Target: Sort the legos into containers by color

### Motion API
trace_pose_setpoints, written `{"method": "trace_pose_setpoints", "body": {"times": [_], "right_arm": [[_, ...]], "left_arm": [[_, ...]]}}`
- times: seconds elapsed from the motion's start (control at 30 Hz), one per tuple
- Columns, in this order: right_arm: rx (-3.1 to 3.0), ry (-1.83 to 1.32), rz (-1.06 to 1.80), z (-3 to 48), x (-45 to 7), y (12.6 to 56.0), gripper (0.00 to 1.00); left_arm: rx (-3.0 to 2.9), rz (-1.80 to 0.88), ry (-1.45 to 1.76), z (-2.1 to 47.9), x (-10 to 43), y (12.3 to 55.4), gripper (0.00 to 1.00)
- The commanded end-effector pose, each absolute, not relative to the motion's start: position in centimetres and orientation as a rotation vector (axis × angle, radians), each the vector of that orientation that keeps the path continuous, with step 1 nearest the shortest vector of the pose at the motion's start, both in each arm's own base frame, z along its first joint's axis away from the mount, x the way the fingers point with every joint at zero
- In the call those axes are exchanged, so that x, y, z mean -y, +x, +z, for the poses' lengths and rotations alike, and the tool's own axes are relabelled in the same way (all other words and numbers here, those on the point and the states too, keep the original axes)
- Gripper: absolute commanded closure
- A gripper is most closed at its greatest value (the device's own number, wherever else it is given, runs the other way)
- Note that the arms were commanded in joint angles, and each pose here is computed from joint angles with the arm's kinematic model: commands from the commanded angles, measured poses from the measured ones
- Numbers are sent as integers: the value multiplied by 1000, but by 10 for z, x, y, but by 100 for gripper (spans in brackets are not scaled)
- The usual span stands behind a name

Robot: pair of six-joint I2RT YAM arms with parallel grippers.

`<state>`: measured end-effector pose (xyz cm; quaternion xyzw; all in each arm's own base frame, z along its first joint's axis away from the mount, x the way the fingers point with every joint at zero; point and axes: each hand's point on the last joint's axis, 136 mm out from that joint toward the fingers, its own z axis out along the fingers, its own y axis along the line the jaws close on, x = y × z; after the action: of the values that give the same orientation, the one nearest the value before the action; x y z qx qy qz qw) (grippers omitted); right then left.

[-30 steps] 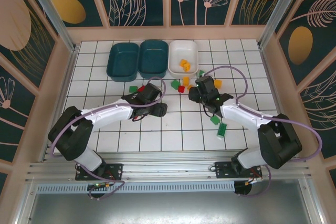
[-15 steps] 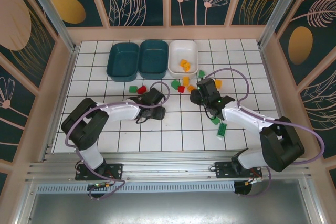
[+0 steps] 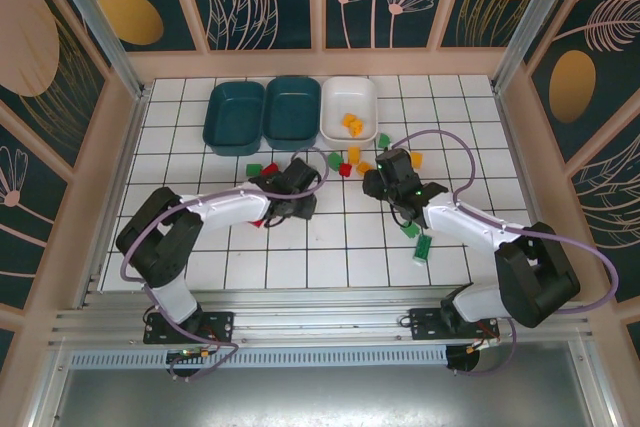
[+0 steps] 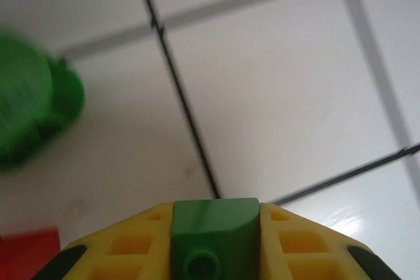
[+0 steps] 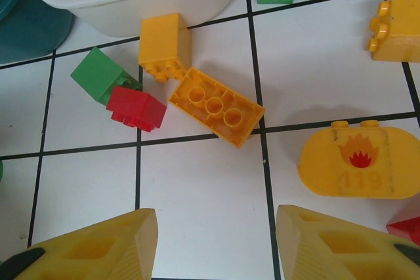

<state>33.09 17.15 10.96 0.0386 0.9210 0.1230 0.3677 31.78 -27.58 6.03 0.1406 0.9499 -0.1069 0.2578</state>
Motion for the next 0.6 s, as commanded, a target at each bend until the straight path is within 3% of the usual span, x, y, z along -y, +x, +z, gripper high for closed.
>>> {"method": "trace_pose_setpoints", "body": {"times": [0.0,0.2,0.33,0.4,0.47,0.5,0.57], "right_arm": [[-2314,96,343,131,-176,343,49],[-2323,77,398,132,-185,342,49],[-2317,72,411,136,-189,345,49],[-2310,65,415,140,-191,347,49],[-2306,60,411,143,-191,348,48],[-2307,59,408,143,-191,348,48],[-2305,57,408,144,-191,349,47]], "left_arm": [[-2371,-312,328,140,284,373,87],[-2353,-268,111,143,246,495,92],[-2357,-285,45,138,238,548,92],[-2363,-282,28,135,235,564,87],[-2348,-270,24,139,232,574,74],[-2343,-259,19,141,230,577,59],[-2338,-260,27,148,228,579,39]]}}
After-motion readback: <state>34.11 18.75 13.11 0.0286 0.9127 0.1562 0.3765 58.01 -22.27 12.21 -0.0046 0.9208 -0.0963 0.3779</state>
